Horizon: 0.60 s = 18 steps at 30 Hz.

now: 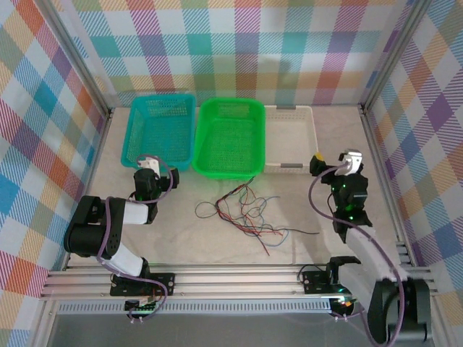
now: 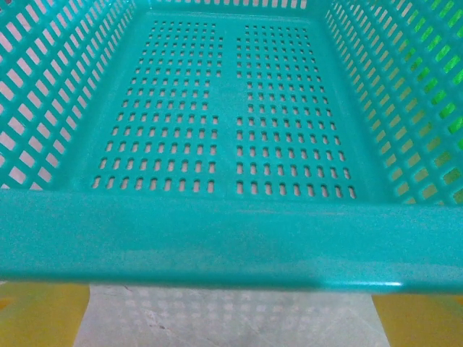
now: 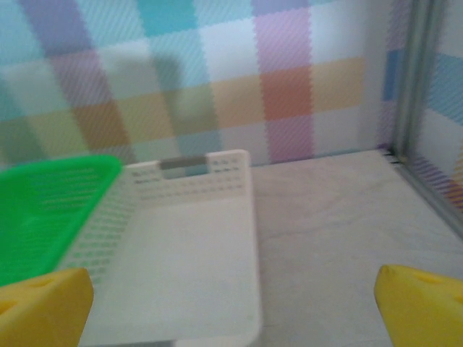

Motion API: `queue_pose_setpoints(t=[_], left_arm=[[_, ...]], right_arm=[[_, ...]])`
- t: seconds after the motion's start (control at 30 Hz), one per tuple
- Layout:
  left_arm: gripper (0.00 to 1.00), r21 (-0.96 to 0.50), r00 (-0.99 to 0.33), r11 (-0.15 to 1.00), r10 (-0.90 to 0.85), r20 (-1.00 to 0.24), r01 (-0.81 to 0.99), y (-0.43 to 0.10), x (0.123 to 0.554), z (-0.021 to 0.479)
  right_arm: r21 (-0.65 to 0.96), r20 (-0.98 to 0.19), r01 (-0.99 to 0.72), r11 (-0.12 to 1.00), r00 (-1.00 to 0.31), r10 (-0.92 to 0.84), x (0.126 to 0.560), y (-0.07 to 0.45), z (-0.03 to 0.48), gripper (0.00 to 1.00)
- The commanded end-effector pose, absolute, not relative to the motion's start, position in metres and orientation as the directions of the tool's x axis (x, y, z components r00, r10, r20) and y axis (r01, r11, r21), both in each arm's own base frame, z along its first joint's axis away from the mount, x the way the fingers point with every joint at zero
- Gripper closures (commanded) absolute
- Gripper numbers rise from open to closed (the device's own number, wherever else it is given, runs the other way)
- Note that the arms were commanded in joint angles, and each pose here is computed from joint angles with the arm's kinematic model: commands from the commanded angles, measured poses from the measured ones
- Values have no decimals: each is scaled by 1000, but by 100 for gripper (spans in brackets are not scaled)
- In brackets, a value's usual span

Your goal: Untangle the cables

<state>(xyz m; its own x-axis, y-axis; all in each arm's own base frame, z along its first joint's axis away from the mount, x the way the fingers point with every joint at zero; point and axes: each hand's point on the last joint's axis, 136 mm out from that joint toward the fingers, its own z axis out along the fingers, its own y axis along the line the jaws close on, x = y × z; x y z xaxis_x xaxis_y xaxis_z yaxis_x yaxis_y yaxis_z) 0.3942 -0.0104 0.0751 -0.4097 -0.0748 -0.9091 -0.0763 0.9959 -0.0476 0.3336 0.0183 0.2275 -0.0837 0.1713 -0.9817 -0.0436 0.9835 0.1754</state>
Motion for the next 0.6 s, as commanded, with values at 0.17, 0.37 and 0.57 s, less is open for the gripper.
queue_pose_setpoints(t=[0.17,0.37,0.57], left_arm=[[0,-47,-401,996,-74,-913,-77,-8,397,79],[0,-48,-402,996,-75,-913,-77,-8,398,79],[0,-48,-402,996,-76,-913,-79,-7,397,79]], right_arm=[[491,-854,-381,783,-388,347,287,99,284,0],[709,-644,-210,673,-582,497,282,104,275,0],[747,-641,-328,578,-586,496,273,123,283,0]])
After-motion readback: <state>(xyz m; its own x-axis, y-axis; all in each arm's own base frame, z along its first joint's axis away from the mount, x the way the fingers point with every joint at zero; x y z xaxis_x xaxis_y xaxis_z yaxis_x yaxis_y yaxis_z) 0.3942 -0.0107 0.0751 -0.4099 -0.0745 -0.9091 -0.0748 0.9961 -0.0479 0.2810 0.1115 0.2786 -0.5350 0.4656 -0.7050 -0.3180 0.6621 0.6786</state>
